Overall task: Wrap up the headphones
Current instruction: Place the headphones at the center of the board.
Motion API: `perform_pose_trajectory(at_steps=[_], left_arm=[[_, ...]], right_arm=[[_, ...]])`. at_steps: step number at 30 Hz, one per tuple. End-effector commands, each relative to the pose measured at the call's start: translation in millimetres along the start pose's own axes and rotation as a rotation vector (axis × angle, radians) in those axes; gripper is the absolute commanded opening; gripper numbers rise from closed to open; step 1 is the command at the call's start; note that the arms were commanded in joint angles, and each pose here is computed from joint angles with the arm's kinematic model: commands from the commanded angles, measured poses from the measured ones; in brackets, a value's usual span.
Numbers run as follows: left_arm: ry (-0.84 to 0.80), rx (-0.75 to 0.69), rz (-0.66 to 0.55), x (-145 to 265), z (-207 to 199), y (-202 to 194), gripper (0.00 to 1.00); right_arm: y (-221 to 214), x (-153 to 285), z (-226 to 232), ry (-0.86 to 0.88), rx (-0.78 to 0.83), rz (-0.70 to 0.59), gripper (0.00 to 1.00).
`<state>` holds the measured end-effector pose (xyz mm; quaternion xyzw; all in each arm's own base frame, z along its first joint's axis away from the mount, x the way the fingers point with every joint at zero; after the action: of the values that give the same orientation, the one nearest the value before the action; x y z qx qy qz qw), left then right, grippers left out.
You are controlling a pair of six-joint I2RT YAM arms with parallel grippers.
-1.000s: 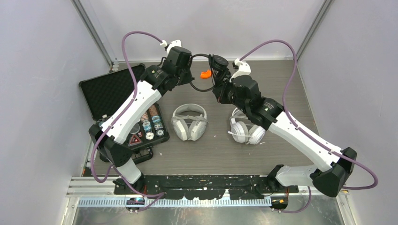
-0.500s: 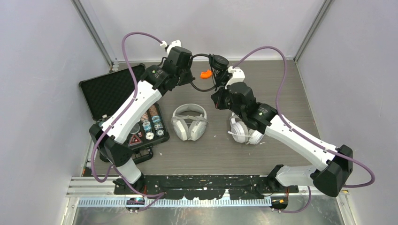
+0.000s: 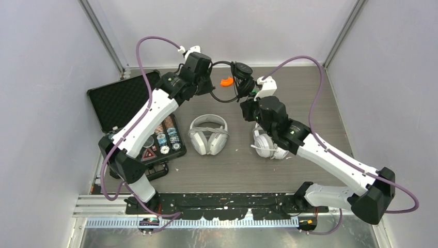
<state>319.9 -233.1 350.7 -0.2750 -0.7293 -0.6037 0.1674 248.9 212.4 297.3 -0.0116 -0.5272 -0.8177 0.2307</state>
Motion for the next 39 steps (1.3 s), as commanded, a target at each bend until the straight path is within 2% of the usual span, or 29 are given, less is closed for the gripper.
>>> perform_pose_trajectory(at_steps=[1, 8, 11, 13, 16, 24, 30, 39], left_arm=[[-0.036, -0.006, -0.073, 4.6, -0.9, 14.9, 0.00], [-0.046, -0.066, -0.041, -15.7, -1.4, 0.6, 0.00], [-0.082, -0.099, -0.002, -33.0, -7.5, -9.1, 0.00], [-0.084, -0.115, 0.033, -47.9, -9.8, -18.0, 0.00], [-0.092, -0.141, 0.089, -71.2, -15.2, -30.2, 0.00], [-0.157, -0.133, 0.226, -134.4, -24.2, -57.3, 0.00], [-0.160, -0.022, 0.329, -178.2, 3.0, -68.1, 0.03], [-0.104, 0.010, 0.380, -212.8, 27.5, -74.4, 0.11]], right_arm=[[5.1, 26.1, -5.8, 0.014, -0.032, -0.012, 0.20], [-8.3, 67.8, -38.0, -0.098, -0.063, 0.056, 0.36], [-1.4, 84.4, -44.5, -0.120, -0.083, 0.034, 0.54], [8.0, 95.0, -45.0, -0.111, -0.100, 0.000, 0.70], [21.9, 109.4, -43.2, -0.085, -0.111, -0.035, 0.79], [36.8, 126.6, -41.7, -0.056, -0.117, -0.068, 0.81], [36.9, 130.9, -45.1, -0.063, -0.112, -0.072, 0.81], [35.6, 122.8, -43.2, -0.076, -0.098, -0.066, 0.81]])
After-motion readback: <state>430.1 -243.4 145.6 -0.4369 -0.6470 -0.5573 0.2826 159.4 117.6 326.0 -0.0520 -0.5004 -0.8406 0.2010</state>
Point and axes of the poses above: each gripper's point midway between its finger pads, its own x axis back along the fingers, its own z axis along the line the jaws close on, y = z × x, the point moved 7 cm from there along x, back along the fingers, and after that the axes turned 11 degrees about -x, right-handed, at the moved point
